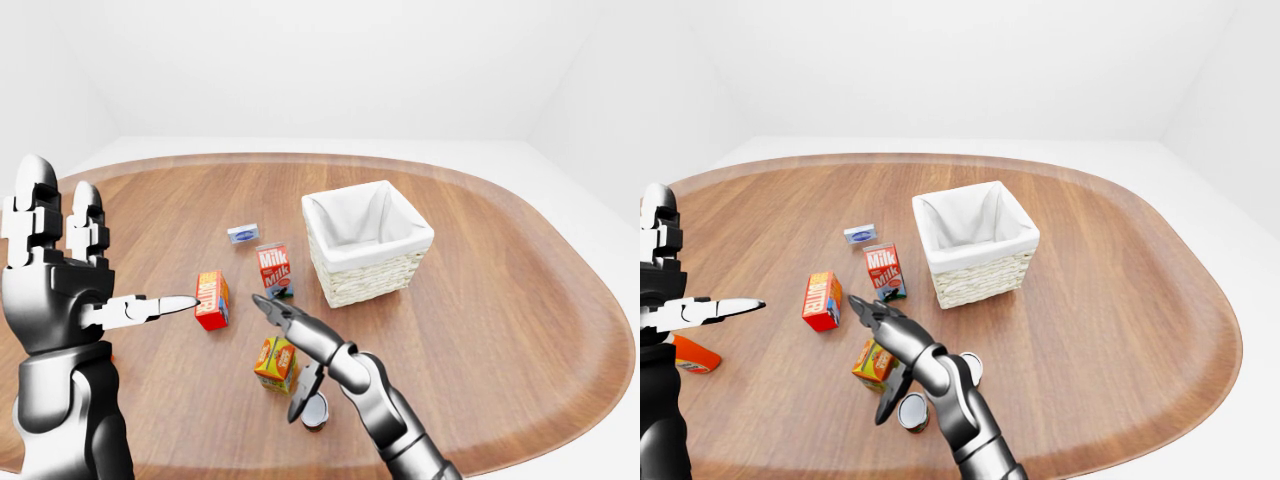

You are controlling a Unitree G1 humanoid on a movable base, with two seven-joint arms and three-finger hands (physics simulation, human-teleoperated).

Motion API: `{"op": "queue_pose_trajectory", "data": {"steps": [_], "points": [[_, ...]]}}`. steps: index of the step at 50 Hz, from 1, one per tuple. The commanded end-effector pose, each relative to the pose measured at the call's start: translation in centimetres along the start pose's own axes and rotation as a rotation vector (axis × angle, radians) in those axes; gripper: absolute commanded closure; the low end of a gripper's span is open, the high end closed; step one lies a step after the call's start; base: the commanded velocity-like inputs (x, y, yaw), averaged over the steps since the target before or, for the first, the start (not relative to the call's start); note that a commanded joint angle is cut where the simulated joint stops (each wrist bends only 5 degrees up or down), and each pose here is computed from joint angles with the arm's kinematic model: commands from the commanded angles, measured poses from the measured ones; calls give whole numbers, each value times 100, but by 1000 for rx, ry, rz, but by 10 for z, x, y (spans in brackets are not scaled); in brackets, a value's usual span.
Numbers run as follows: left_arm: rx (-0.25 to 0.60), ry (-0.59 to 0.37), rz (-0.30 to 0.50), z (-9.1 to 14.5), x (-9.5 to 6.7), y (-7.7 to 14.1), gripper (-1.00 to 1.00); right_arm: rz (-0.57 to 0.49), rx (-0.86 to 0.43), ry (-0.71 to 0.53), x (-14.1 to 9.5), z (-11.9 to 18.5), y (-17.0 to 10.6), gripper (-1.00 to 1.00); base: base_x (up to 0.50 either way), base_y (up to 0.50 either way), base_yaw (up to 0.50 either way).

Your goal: Pick up the orange juice, and put it in the basket.

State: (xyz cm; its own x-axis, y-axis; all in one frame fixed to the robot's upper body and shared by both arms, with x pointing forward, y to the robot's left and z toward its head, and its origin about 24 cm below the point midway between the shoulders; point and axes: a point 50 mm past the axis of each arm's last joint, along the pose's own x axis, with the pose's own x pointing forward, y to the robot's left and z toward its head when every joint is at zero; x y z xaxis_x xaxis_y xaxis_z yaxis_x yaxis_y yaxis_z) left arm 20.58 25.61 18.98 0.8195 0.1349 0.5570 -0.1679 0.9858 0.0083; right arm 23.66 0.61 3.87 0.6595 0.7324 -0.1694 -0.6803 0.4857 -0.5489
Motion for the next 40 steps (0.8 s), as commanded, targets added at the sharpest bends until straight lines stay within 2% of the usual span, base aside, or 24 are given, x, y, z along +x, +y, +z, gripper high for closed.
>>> {"op": "queue_pose_trajectory", "data": {"steps": [1, 40], "points": [[0, 0, 0, 0, 0, 0, -100, -3, 15, 29, 2, -8, 0, -100, 0, 0, 0], [0, 0, 0, 0, 0, 0, -100, 1, 83, 121, 22, -28, 2, -100, 0, 0, 0]]}}
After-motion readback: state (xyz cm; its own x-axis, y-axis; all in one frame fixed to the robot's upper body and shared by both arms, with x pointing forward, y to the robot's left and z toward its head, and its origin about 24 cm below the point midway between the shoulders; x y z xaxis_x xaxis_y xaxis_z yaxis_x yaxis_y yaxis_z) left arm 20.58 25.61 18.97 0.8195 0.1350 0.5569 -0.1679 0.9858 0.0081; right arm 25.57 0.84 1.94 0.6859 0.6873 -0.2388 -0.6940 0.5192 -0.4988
